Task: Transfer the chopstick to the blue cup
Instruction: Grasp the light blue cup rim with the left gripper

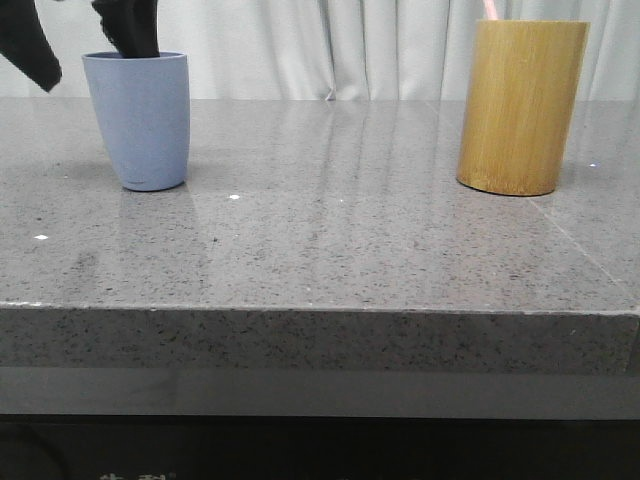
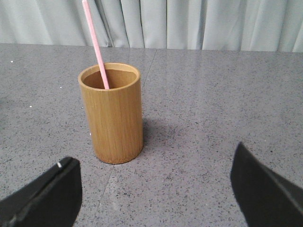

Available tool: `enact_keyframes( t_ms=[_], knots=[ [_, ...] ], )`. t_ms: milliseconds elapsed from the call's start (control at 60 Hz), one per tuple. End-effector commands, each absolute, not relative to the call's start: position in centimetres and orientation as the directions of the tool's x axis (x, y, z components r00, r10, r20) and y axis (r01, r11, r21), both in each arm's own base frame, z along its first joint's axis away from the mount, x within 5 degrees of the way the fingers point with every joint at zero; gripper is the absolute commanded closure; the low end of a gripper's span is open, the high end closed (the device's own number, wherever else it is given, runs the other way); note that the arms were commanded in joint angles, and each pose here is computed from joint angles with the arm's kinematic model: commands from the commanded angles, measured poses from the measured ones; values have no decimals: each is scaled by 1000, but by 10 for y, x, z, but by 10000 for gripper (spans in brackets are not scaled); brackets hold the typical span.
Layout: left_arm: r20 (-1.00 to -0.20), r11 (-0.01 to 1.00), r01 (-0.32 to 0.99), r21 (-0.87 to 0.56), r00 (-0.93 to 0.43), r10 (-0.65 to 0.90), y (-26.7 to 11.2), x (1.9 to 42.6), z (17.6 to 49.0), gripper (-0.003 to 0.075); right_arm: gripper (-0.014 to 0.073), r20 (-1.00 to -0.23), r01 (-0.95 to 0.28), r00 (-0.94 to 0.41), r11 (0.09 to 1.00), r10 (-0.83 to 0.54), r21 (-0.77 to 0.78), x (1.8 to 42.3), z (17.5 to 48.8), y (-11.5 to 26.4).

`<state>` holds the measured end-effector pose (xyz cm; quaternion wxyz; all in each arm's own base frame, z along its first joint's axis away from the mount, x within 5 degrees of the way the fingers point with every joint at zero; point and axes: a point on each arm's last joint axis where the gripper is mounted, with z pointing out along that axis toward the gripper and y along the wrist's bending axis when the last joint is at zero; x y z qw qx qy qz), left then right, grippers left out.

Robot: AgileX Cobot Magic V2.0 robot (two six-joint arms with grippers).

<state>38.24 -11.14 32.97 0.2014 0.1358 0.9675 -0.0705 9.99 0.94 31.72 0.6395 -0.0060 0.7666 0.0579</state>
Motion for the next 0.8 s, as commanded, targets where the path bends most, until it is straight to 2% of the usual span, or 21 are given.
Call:
enact_keyframes(
  t_ms=[0, 67, 167, 300, 517, 783],
  knots=[
    [-497, 949, 304, -84, -838, 225, -113, 377, 356, 134, -48, -994, -80, -83, 994, 72, 79, 101, 335, 8],
    [-513, 949, 304, -83, -830, 221, -113, 378, 357, 238, -48, -994, -80, -83, 994, 72, 79, 101, 335, 8],
    [-523, 948, 305, -95, -825, 213, -114, 378, 359, 481, -48, -994, -80, -83, 994, 72, 79, 101, 335, 8],
    [-525, 937, 332, -106, -819, 230, -116, 378, 360, 736, -48, -994, -80, -83, 994, 72, 79, 101, 335, 8],
    [-562, 867, 451, -211, -782, 270, -139, 371, 371, 739, -48, -994, -80, -83, 994, 72, 79, 101, 335, 8],
    [-605, 760, 625, -179, -679, 415, -217, 360, 386, 739, -48, -994, -80, -85, 994, 72, 79, 101, 335, 8]
  ],
)
